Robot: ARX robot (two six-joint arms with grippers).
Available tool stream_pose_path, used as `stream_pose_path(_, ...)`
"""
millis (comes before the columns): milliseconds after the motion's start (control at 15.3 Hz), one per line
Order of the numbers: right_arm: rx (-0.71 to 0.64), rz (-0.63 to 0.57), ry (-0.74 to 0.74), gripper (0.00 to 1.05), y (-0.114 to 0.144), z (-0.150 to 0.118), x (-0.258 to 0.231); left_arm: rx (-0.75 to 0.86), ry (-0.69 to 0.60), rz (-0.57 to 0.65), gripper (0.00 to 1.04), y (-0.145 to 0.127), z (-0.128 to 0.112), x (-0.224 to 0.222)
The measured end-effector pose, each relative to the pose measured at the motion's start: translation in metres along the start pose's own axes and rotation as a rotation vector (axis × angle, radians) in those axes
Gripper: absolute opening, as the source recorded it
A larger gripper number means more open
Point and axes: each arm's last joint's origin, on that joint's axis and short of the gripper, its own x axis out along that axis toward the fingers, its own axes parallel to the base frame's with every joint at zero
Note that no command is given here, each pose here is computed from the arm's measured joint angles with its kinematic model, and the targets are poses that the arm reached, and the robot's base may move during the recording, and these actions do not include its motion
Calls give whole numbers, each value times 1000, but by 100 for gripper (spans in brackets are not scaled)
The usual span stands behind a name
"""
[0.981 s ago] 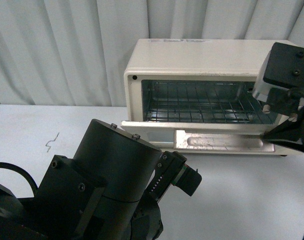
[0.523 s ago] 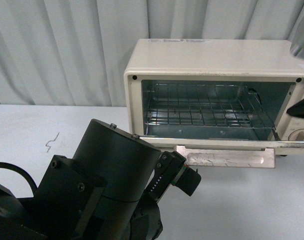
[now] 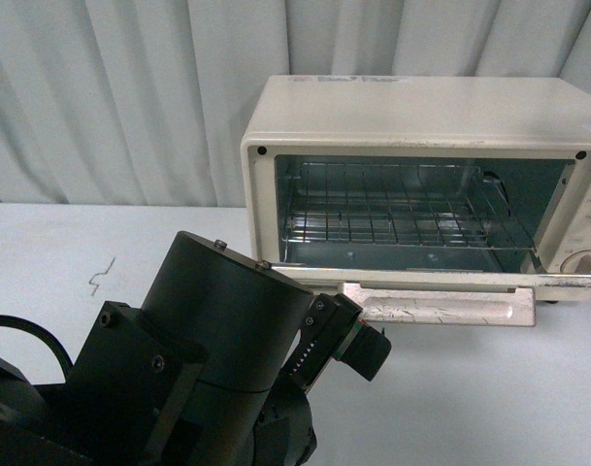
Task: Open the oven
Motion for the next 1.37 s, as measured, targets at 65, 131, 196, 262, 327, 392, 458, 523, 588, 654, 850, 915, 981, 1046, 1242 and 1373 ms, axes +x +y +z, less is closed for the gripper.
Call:
stream_pose_path(65,0,0,-1,75,0,0,0,0,0,0,98,0,0,0)
stream_pose_path(131,0,-1,-2,86,0,0,0,-1,0,0,98,0,0,0)
stream_pose_path(196,0,-1,-1,97,0,0,0,0,0,0,98,0,0,0)
stream_pose_path(262,3,-1,-1,99,0,0,0,0,0,0,98,0,0,0)
stream_pose_path(327,282,-410,-35,75,19,-13,-8,0,0,0,98,0,0,0)
stream_pose_path(392,460,-515,-64,64,32,-27,-17,0,1,-1,98,0,0,0)
stream_pose_path(458,602,-560,-116,53,42,-37,-25,-1,-2,1,98,0,0,0)
stream_pose_path(523,693,-570,-161,43,51,-43,-32,-2,-3,2,98,0,0,0)
stream_pose_path(588,750,-562,-179,30,64,-50,-39,-2,-3,1,98,0,0,0)
stream_pose_path(654,774,-551,-181,21,72,-56,-42,-2,-3,0,98,0,0,0)
stream_pose_path(850,813,-565,-170,2,91,-80,-60,-6,-4,3,98,0,0,0)
stream_pose_path(915,813,-558,-179,2,98,-81,-64,-6,-4,1,98,0,0,0)
stream_pose_path(981,813,-551,-182,2,104,-83,-67,-6,-2,1,98,0,0,0)
stream_pose_path(1046,813,-550,-181,2,109,-85,-70,-6,-2,1,98,0,0,0)
stream_pose_path(1242,815,-549,-178,2,123,-91,-79,-10,-3,1,98,0,0,0)
stream_pose_path(1373,814,-549,-179,2,127,-92,-82,-10,-3,1,98,0,0,0)
